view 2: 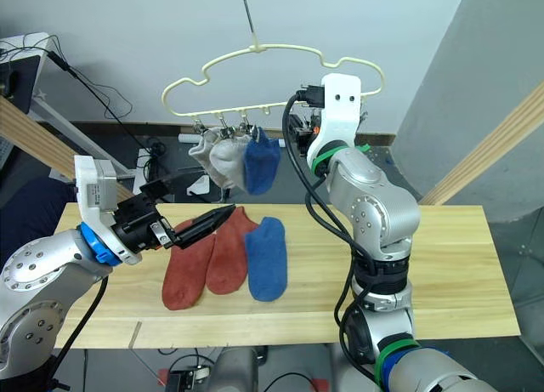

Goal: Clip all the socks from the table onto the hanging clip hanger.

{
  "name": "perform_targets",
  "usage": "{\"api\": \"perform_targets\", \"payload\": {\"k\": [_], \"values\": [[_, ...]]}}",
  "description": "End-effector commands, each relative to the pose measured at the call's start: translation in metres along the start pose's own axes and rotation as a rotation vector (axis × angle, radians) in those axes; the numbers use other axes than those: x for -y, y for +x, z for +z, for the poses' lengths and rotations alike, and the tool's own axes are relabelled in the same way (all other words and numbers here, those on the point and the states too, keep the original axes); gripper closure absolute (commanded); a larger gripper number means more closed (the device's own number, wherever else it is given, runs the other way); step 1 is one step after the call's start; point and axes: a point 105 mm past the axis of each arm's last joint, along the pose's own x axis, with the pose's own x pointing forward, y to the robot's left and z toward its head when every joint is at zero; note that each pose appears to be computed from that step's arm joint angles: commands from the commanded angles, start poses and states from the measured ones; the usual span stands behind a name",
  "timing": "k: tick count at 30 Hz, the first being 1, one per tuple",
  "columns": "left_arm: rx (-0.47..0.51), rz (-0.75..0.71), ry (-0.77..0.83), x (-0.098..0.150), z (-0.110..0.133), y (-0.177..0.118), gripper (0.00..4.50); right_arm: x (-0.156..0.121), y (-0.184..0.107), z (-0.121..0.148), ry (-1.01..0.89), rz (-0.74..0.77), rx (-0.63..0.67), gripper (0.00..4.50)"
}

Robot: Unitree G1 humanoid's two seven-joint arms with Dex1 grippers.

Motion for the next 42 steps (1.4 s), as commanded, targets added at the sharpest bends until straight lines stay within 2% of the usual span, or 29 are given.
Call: {"api": "perform_targets", "payload": {"k": [1, 26, 29, 32, 35, 40, 42], "values": [[0.019, 0.000, 0.035, 0.004, 0.010, -0.003, 0.01, -0.020, -0.001, 0.008, 0.050, 0.063, 0.052, 2.34], [0.017, 0.008, 0.028, 0.007, 0.008, -0.003, 0.01, -0.018, 0.003, 0.016, 0.025, 0.057, 0.076, 2.34], [0.017, 0.008, 0.026, 0.007, 0.008, -0.003, 0.00, -0.018, 0.003, 0.016, 0.025, 0.056, 0.077, 2.83], [0.014, 0.007, 0.026, 0.008, 0.007, -0.003, 0.00, -0.018, 0.003, 0.016, 0.026, 0.053, 0.076, 3.81], [0.011, 0.006, 0.024, 0.009, 0.006, -0.003, 0.00, -0.017, 0.003, 0.016, 0.027, 0.050, 0.075, 4.39], [-0.016, 0.010, 0.018, 0.009, 0.001, -0.004, 0.00, -0.018, 0.004, 0.016, 0.028, 0.049, 0.074, 4.41], [-0.113, 0.053, 0.014, 0.005, -0.014, -0.004, 0.00, -0.017, 0.003, 0.016, 0.027, 0.042, 0.073, 4.41]]}}
